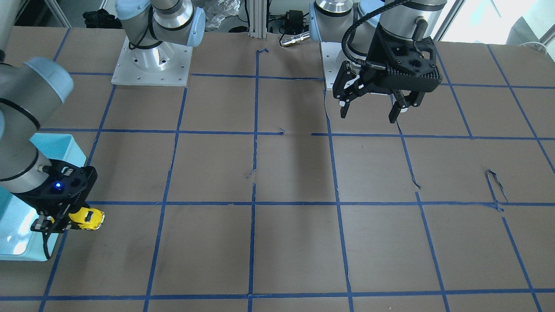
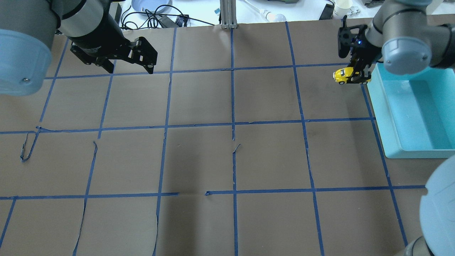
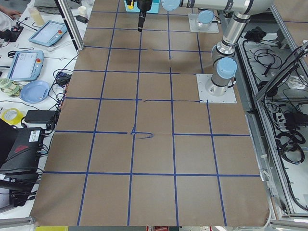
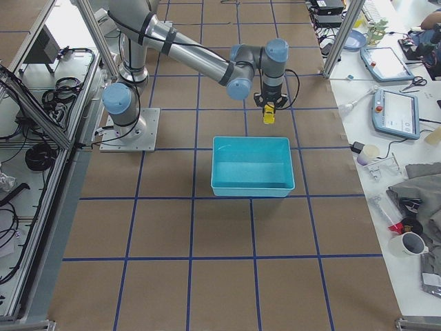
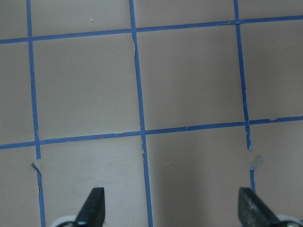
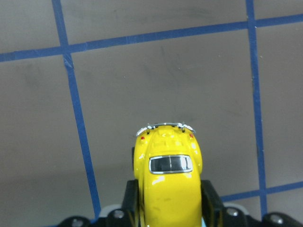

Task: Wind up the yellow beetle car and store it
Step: 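Carry the car over the blue bin and lower it inside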

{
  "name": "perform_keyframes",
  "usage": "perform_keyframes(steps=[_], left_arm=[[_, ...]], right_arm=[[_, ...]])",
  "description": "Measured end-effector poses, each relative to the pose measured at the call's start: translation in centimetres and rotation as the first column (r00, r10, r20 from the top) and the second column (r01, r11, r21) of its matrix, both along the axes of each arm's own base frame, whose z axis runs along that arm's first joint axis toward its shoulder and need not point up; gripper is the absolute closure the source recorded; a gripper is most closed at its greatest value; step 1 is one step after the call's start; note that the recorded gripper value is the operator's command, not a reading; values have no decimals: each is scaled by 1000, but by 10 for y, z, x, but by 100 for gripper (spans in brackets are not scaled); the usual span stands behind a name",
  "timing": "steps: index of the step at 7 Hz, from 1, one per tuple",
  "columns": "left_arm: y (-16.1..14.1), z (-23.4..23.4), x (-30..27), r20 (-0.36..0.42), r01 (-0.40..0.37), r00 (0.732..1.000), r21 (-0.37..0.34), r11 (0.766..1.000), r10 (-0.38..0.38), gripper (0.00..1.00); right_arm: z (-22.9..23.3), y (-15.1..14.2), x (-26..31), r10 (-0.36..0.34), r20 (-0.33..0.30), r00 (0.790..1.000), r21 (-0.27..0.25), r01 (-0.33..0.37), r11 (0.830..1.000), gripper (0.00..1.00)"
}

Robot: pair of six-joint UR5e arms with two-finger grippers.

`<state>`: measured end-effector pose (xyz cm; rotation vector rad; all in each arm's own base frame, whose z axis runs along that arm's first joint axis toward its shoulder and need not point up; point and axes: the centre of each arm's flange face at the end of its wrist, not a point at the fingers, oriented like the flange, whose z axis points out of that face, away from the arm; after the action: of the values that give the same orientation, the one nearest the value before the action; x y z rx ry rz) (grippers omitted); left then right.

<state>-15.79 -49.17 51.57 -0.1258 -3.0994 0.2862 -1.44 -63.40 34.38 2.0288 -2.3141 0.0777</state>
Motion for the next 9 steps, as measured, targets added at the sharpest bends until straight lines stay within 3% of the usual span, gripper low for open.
perform_keyframes(steps=[1, 3, 6, 9], left_arm=[[0, 0, 0, 0, 0, 1000, 0, 1000, 0, 0], [0, 0, 0, 1, 0, 1000, 1, 1000, 0, 0], [0, 0, 0, 0, 0, 1000, 2, 1000, 0, 0], [0, 1, -1, -3, 2, 1000, -1, 1000, -2, 0]], right_arm=[[31, -3, -31, -29, -18, 999, 9, 29, 1000, 100], [35, 19, -141, -103, -20, 995, 44, 103, 994, 100], [-37, 55, -199, -56, -14, 998, 49, 57, 997, 100], [-110, 82, -208, -33, 21, 999, 36, 32, 999, 100]])
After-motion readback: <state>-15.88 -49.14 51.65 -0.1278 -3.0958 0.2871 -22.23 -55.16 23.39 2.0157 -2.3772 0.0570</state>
